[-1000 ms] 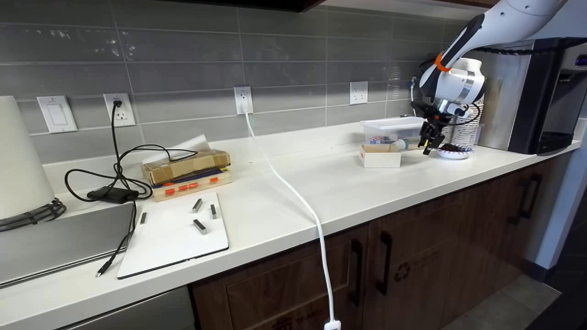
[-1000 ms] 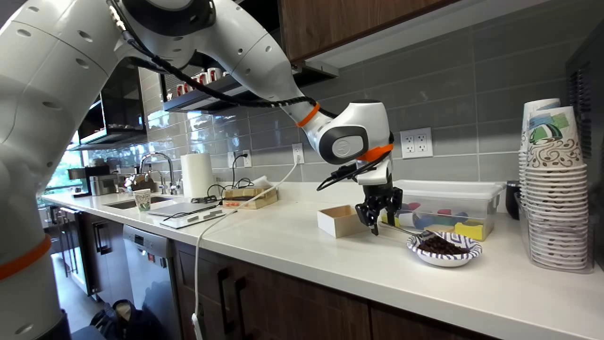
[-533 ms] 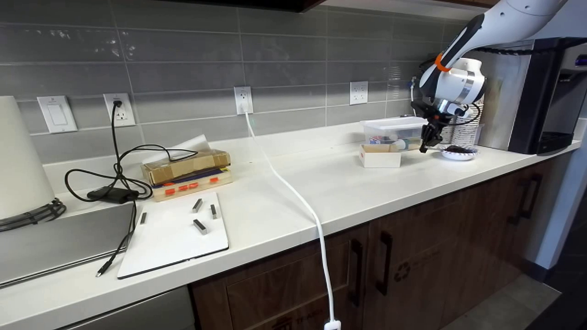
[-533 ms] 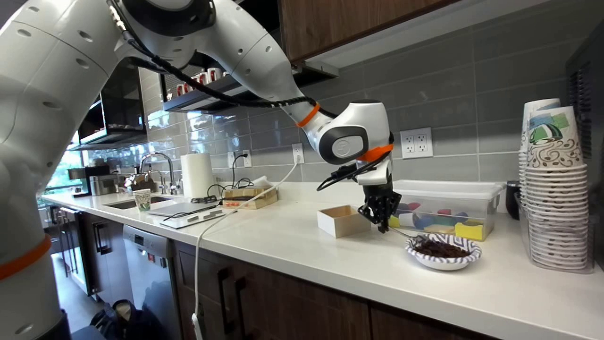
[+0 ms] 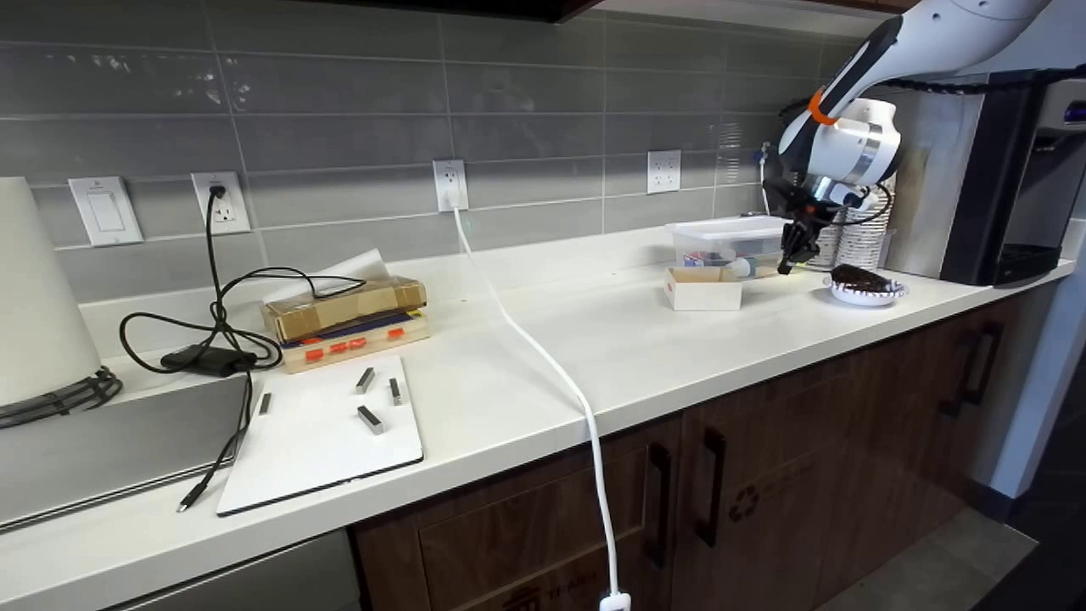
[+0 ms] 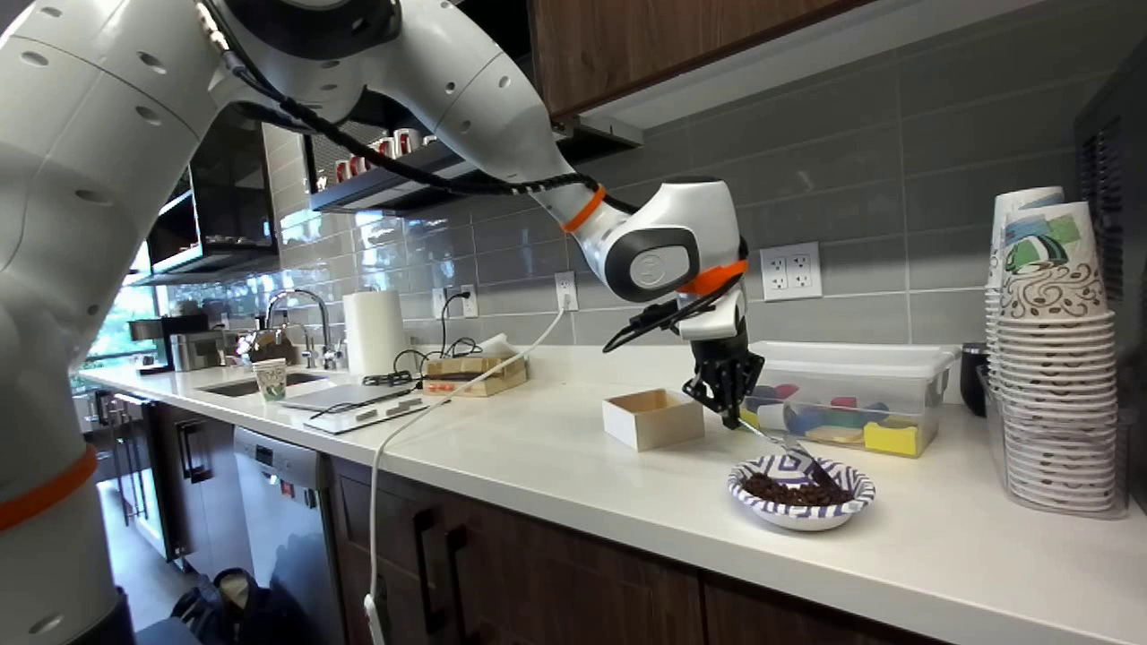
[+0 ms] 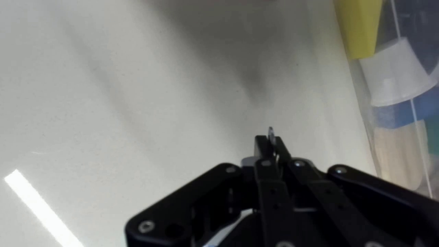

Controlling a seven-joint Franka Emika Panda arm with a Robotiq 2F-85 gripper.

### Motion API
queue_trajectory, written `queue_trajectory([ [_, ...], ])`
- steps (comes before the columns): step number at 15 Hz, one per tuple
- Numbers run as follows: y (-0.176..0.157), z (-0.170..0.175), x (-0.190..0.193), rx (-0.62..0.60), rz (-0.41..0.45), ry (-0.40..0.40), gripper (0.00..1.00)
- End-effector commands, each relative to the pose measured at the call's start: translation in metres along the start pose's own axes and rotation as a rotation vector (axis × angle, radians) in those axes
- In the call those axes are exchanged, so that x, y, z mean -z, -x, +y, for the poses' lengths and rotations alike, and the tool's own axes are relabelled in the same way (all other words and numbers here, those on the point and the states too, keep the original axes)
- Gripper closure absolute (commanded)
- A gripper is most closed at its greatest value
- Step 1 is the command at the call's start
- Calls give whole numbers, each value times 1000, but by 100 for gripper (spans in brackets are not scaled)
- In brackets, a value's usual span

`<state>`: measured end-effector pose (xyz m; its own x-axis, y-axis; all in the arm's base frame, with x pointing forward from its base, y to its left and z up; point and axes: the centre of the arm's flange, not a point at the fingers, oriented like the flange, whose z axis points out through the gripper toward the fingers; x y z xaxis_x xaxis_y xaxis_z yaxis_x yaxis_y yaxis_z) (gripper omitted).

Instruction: Use the cake spatula to stir the contents in the black and white bowl.

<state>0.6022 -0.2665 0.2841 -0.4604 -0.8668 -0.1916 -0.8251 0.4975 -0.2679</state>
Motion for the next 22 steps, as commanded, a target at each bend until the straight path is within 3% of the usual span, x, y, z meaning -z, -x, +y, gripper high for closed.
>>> queue_trajectory([
  [1,1,15,32,3,-17,-52,99],
  [5,-3,25,51,23,-112,-90,99],
  [9,-13,43,76,55,-266,-165,99],
  [15,-48,75,106,33,-439,-280,99],
  [22,-76,75,93,95,-595,-247,99],
])
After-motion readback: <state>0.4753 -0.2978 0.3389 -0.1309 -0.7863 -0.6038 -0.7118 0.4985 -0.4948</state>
